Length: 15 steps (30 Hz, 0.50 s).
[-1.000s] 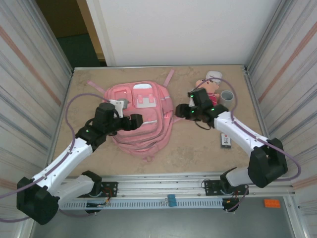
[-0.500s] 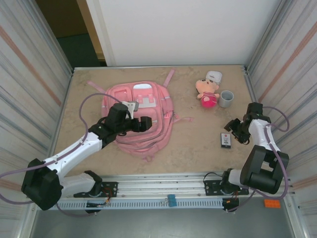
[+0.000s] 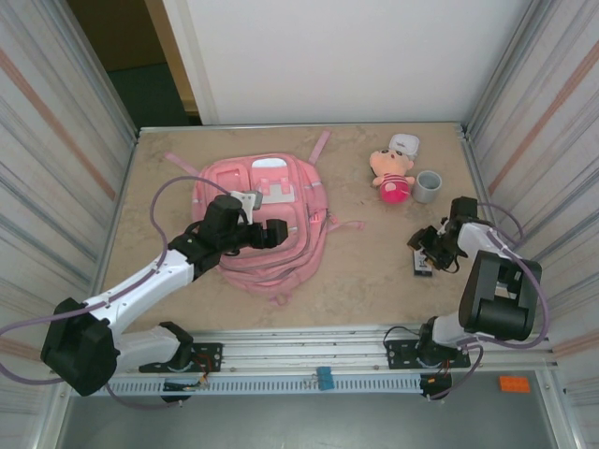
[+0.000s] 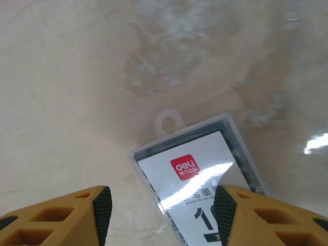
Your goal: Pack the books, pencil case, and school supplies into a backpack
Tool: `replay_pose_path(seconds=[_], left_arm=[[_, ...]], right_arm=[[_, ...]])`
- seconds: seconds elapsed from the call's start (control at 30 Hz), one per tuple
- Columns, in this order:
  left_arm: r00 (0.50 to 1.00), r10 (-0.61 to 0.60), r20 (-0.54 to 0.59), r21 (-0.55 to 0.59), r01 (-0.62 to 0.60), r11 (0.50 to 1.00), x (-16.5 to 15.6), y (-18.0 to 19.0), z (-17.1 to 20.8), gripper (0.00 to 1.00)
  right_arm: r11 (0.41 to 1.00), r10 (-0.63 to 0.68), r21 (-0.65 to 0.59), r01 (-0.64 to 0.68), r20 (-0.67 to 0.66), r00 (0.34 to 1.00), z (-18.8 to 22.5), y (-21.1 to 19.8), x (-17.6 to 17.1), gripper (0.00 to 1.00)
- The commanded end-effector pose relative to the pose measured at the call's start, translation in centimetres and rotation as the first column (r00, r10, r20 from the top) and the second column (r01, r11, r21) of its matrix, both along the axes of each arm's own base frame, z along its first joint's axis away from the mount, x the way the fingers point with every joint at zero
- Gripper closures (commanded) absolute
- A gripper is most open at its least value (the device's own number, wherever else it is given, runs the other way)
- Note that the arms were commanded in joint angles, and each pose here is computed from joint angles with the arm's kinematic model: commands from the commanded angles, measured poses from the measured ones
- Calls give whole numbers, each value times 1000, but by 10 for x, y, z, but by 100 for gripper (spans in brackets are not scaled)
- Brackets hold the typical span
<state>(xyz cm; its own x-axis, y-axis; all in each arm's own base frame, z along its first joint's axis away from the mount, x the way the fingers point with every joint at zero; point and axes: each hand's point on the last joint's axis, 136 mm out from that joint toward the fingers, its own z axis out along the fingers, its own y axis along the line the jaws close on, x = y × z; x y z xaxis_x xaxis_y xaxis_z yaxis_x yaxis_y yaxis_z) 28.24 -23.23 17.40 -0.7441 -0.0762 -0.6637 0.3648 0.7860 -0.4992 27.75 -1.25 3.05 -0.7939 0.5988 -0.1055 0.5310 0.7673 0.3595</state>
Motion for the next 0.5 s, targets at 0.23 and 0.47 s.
replay_pose_path(seconds=[0.23, 0.47], left_arm=[[1000, -7, 1, -10, 7, 1000, -3, -2, 0, 12], [1000, 1, 12, 3, -1, 1000, -3, 1, 1, 11]], right_arm=[[982, 168, -79, -174, -71, 983, 14, 51, 0, 41], [925, 277, -220, -309, -164, 947, 38, 27, -6, 40]])
